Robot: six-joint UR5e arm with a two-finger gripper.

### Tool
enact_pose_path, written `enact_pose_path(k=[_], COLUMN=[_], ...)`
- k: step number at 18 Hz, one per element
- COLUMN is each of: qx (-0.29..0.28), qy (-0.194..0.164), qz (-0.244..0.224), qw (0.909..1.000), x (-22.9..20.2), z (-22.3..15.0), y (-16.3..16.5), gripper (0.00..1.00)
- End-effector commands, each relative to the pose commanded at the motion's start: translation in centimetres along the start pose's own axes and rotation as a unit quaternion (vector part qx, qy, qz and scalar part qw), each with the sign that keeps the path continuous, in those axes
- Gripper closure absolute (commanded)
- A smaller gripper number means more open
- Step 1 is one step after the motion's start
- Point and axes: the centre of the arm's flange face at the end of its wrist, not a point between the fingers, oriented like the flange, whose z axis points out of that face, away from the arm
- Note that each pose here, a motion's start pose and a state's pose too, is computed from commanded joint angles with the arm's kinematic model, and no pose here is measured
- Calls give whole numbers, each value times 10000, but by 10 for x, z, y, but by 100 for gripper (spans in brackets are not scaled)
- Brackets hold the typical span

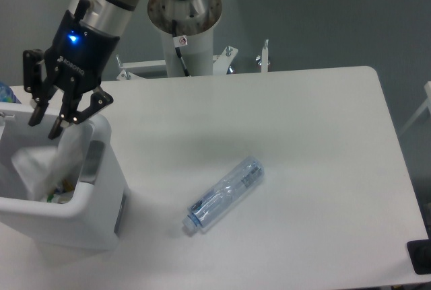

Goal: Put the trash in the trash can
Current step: 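Move the open gripper back over the clear plastic bottle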

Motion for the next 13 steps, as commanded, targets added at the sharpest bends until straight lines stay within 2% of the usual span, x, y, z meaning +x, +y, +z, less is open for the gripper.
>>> enact_pose_path(k=[3, 6, 8, 10, 11, 13], qx=[53, -22, -116, -312, -515, -1214], qy=[-415, -666, -715, -652, -729, -1171], qz=[-389, -491, -384, -233, -170, -21], qw=[9984, 9966, 9966, 9971, 9959, 9857], x=[-77, -152, -187, -213, -222, -242], z=[-19, -19, -11, 6, 15, 31], y=[12, 31, 47, 69, 80, 106], gripper=[0, 0, 0, 0, 0, 0])
